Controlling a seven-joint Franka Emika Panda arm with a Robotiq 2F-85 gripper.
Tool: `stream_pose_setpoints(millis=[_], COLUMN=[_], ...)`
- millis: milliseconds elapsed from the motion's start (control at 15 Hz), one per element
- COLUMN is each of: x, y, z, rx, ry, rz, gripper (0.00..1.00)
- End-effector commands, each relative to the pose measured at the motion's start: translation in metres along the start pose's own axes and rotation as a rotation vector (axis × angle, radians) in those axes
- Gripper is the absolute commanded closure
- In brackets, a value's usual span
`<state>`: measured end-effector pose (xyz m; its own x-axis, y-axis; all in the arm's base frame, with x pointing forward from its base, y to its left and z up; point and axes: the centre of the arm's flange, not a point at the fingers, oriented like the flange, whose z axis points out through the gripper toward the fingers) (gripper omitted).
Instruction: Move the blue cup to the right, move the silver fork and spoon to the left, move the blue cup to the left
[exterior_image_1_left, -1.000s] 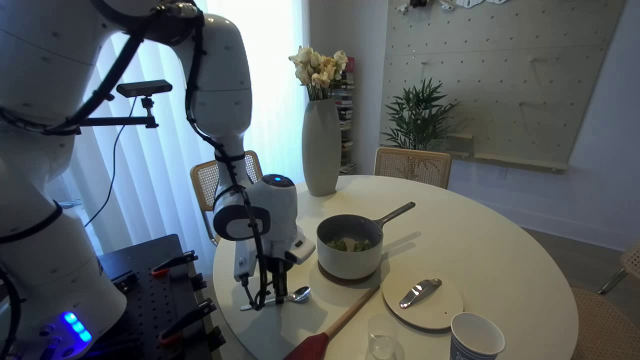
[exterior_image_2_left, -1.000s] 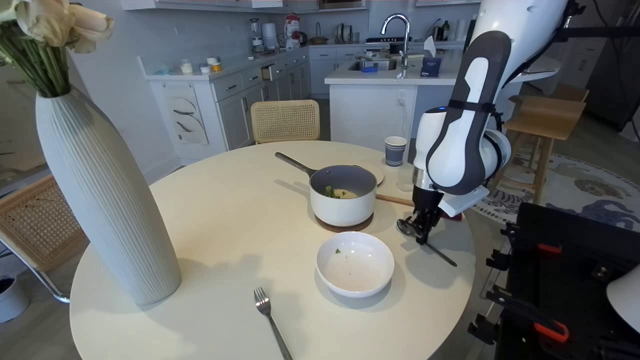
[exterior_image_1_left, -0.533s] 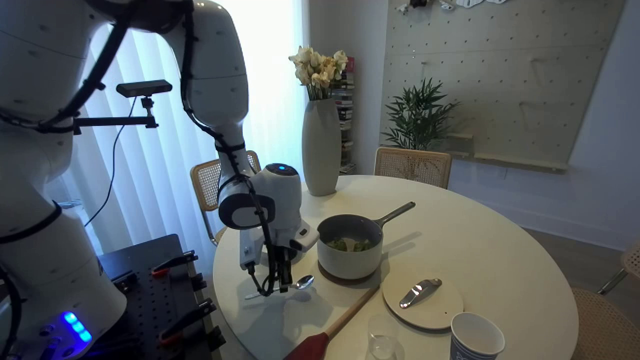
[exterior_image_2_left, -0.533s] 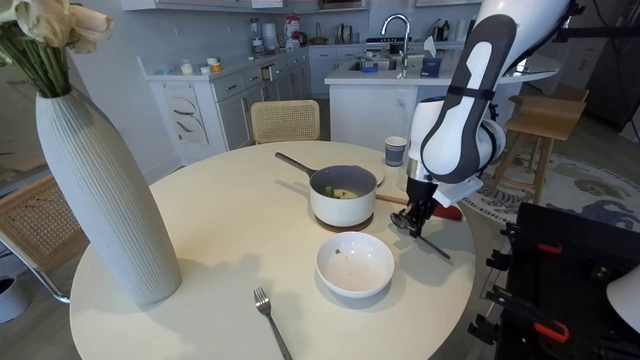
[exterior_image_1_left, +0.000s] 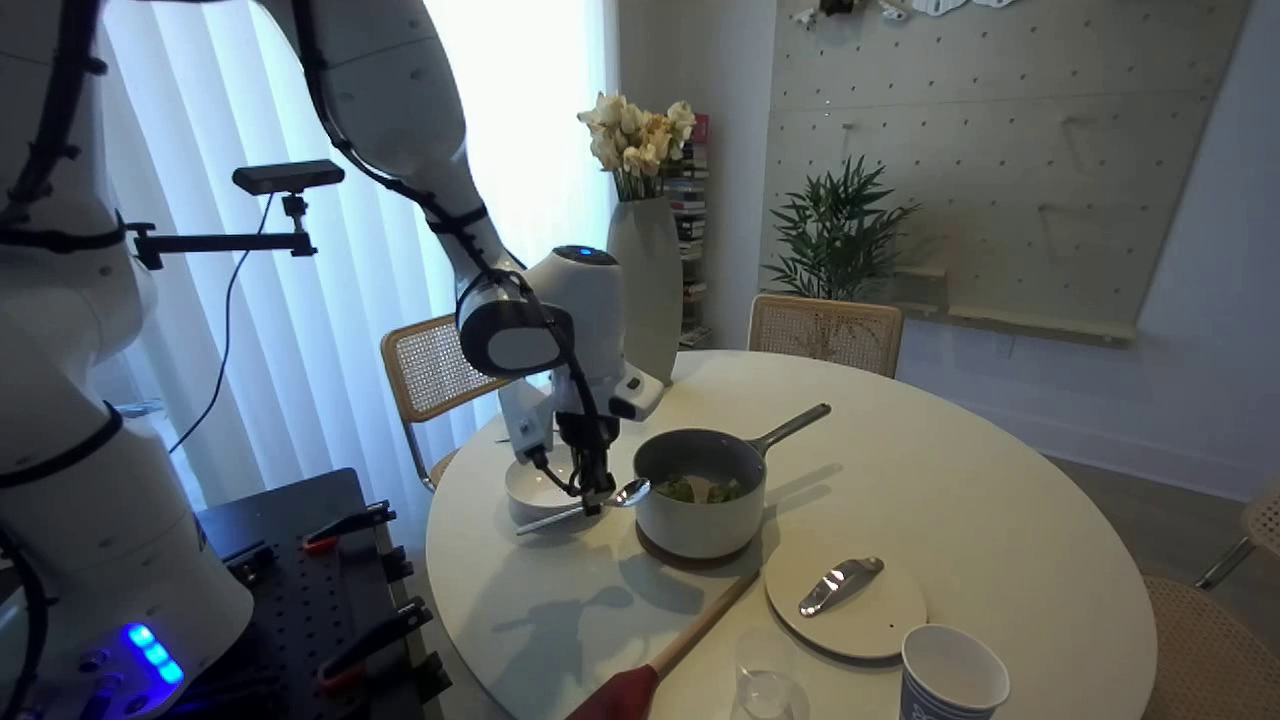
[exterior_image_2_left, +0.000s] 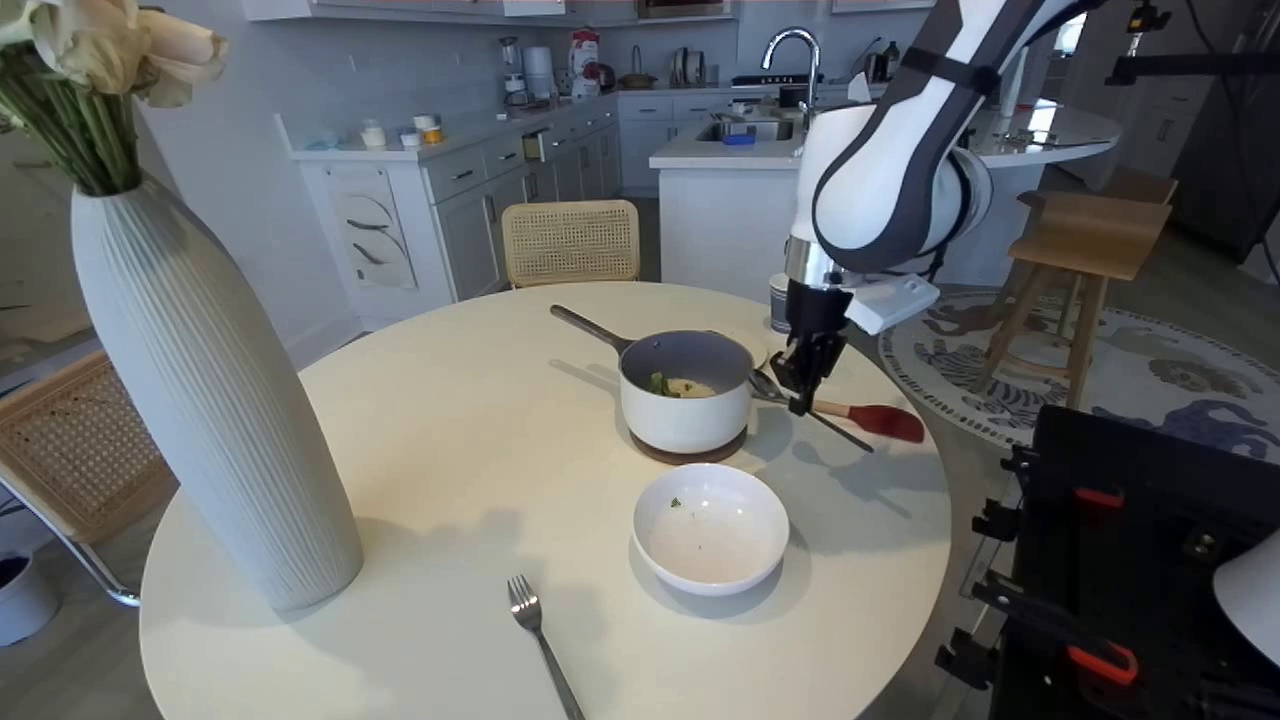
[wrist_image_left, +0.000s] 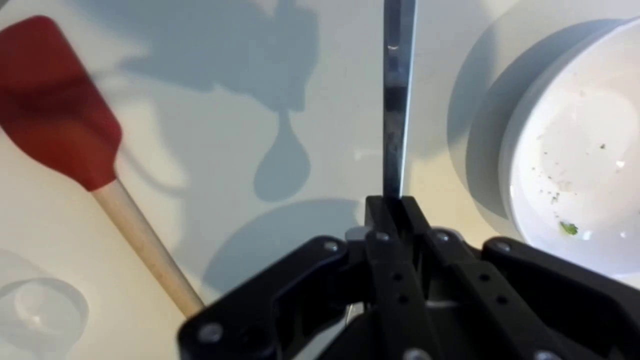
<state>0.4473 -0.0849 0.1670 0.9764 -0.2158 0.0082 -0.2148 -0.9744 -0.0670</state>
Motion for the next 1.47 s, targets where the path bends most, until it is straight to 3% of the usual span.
stream_pose_setpoints(millis=[0,133,867,1133,1400], x=[0.010,0.016,0.022,0.030,0.045], y=[-0.032,-0.060,-0.297,-0.346,-0.364], z=[-0.039,-0.048,-0.063,-0.046,-0.009], rx=[-0.013,-0.023,-0.084,-0.092,-0.085], ry=[0.027,0.046,0.130,0.136,0.106], rz=[-0.041,-0.068,-0.112,-0.069,0.017], gripper=[0.98,0.98,0.98,0.98,0.98])
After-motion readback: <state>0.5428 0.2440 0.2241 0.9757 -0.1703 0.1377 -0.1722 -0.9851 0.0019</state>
